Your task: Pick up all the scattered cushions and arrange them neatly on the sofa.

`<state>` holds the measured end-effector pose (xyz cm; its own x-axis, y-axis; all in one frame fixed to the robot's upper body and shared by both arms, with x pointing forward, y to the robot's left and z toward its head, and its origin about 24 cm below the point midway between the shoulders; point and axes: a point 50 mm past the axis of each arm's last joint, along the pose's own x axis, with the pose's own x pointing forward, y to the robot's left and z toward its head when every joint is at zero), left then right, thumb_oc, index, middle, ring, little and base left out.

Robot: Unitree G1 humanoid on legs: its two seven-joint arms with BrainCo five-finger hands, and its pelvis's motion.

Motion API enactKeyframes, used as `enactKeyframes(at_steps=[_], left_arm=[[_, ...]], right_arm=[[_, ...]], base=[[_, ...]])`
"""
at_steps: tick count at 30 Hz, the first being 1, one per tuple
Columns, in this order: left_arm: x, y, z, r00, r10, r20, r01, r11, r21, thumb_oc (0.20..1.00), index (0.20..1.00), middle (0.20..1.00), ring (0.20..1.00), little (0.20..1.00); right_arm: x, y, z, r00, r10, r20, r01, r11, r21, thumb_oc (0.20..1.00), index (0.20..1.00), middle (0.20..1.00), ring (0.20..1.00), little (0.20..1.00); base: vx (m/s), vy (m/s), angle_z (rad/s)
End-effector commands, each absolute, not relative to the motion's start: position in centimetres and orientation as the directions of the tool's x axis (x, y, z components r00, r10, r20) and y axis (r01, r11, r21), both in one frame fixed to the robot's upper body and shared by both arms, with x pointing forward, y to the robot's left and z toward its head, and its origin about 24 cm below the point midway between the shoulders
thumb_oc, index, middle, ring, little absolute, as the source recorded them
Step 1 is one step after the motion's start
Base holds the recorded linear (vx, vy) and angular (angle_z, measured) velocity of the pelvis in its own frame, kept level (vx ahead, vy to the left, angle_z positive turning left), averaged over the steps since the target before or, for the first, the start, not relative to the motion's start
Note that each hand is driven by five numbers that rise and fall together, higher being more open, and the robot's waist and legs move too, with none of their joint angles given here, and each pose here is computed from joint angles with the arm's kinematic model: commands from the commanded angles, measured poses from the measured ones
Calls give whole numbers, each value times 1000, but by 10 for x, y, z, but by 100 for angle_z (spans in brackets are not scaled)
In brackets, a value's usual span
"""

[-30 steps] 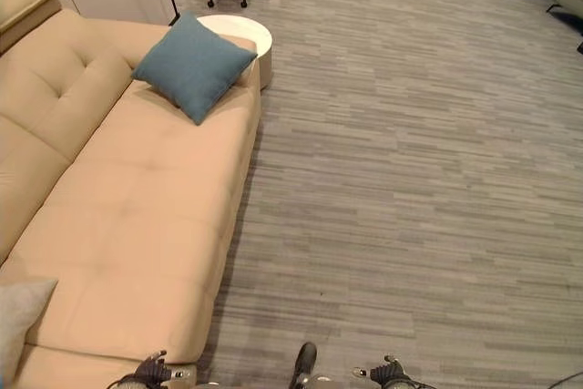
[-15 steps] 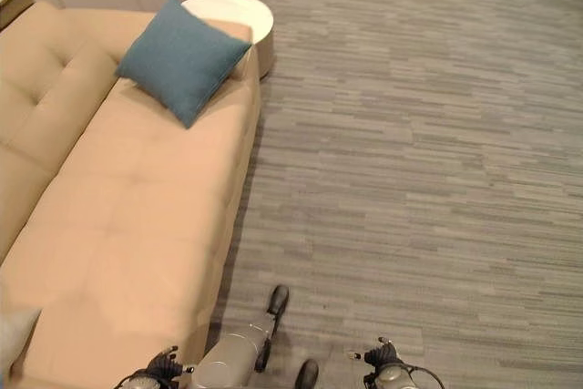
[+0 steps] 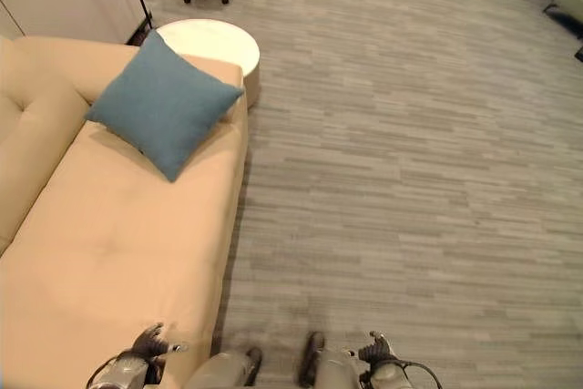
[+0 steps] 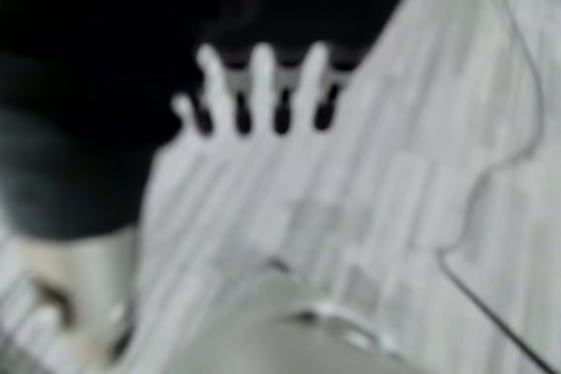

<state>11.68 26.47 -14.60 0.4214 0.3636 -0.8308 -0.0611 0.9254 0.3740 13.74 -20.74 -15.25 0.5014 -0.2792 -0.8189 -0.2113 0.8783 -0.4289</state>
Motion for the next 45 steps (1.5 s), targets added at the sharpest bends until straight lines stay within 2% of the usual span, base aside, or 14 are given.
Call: enactKeyframes(at_steps=[1,5,8,10,12,13,14,16,23,34,41,45], left_arm=[[127,251,-146,461,346,-817,-75,933,352,1000,1000,1000,1000,1000],[113,251,-151,421,354,-835,-90,932,350,1000,1000,1000,1000,1000],[121,245,-150,446,327,-833,-71,941,332,1000,1000,1000,1000,1000],[134,242,-147,486,298,-822,-31,945,325,1000,1000,1000,1000,1000],[136,237,-147,495,284,-821,-9,947,322,1000,1000,1000,1000,1000],[137,235,-147,502,257,-826,23,950,310,1000,1000,1000,1000,1000],[138,233,-147,508,253,-823,25,951,308,1000,1000,1000,1000,1000],[137,231,-148,498,240,-833,41,953,300,1000,1000,1000,1000,1000],[128,239,-149,471,263,-842,-21,957,288,1000,1000,1000,1000,1000],[125,242,-149,469,279,-838,-18,952,307,1000,1000,1000,1000,1000],[124,229,-153,460,260,-849,-9,958,288,1000,1000,1000,1000,1000],[124,221,-155,459,239,-856,-11,965,263,1000,1000,1000,1000,1000]], right_arm=[[130,-221,-152,483,-323,-814,-206,861,-465,1000,1000,1000,1000,1000],[124,-221,-155,464,-323,-825,-223,859,-461,1000,1000,1000,1000,1000],[132,-223,-152,480,-329,-813,-205,859,-469,1000,1000,1000,1000,1000],[152,-230,-143,525,-354,-774,-156,854,-497,1000,1000,1000,1000,1000],[153,-239,-139,541,-376,-752,-142,841,-522,1000,1000,1000,1000,1000],[160,-272,-128,526,-455,-718,-62,822,-567,1000,1000,1000,1000,1000],[156,-274,-128,534,-454,-713,-58,821,-567,1000,1000,1000,1000,1000],[144,-268,-135,505,-432,-747,-65,844,-532,1000,1000,1000,1000,1000],[134,-241,-147,490,-346,-800,-172,861,-478,1000,1000,1000,1000,1000],[145,-240,-143,519,-337,-785,-181,854,-487,1000,1000,1000,1000,1000],[127,-246,-149,458,-367,-810,-181,853,-489,1000,1000,1000,1000,1000],[133,-246,-146,478,-366,-798,-152,861,-486,1000,1000,1000,1000,1000]], base=[[477,-93,53],[493,-121,82],[192,-93,55],[357,-147,41],[397,-21,19],[284,-4,32],[275,-12,43],[241,22,42],[230,95,-3],[200,7,34],[282,-157,94],[246,-216,88]])
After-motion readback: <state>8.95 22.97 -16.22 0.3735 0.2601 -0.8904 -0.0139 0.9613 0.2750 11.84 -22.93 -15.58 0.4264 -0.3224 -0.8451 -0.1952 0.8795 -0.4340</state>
